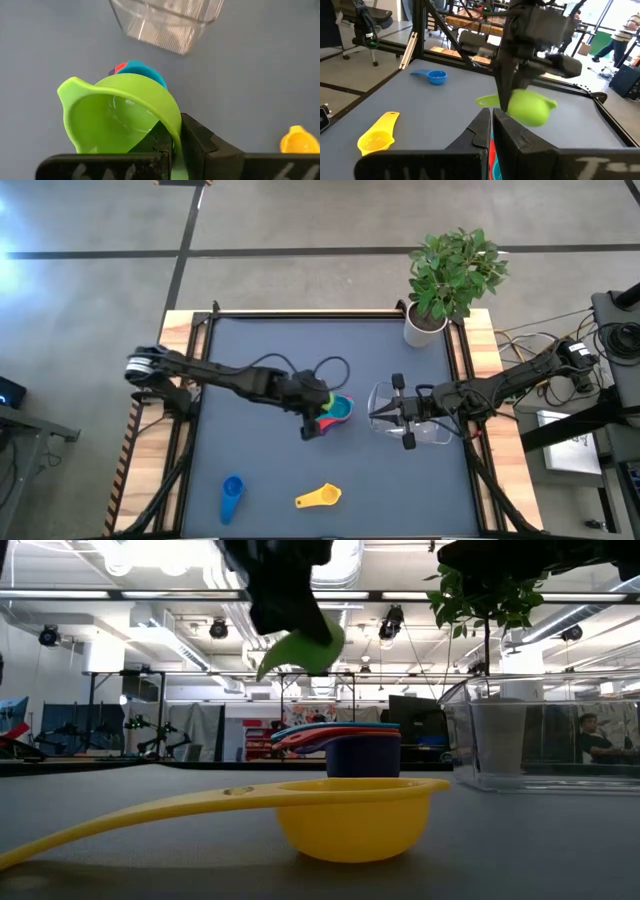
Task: Nest measuring cups in basket
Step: Stack the green measuring cup on the light blue measuring cup
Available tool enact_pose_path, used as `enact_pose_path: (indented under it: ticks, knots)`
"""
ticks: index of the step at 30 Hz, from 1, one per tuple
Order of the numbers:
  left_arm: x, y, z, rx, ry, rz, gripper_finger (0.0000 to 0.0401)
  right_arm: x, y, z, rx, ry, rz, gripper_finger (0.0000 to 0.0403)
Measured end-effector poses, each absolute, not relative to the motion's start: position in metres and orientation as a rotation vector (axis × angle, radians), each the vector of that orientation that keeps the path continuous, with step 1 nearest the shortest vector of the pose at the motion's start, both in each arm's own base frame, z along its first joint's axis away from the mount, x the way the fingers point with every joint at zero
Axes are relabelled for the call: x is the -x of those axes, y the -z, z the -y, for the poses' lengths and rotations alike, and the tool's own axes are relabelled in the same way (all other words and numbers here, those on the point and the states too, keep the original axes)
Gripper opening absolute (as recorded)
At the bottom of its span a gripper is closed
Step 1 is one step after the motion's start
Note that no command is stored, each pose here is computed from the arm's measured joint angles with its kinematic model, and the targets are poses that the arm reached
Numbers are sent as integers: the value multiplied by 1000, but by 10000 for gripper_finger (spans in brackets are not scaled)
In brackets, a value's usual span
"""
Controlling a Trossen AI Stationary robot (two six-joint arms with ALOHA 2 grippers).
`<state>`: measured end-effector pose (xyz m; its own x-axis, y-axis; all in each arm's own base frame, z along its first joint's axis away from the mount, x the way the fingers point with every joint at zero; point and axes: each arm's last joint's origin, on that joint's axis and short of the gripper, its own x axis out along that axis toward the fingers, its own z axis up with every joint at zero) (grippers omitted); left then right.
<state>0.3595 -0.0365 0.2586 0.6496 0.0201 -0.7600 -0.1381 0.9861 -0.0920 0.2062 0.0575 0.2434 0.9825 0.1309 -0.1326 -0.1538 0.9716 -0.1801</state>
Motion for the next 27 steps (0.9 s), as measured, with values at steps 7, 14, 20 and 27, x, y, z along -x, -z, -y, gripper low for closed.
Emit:
enact_pose_path:
  ticks: [7, 14, 20, 27]
  knots:
    - [-393, -253, 40, 50, -60, -935, 6, -206, -243, -58, 188, -144, -121, 9]
    - [-405, -241, 41, -23, -51, -982, 14, -206, -243, -58, 189, -144, -122, 9]
    - [-408, -231, 42, -55, -35, -1011, 63, -206, -243, -58, 190, -144, -121, 9]
    - [-408, -231, 42, -49, -39, -1009, 128, -206, -243, -58, 191, -144, -121, 9]
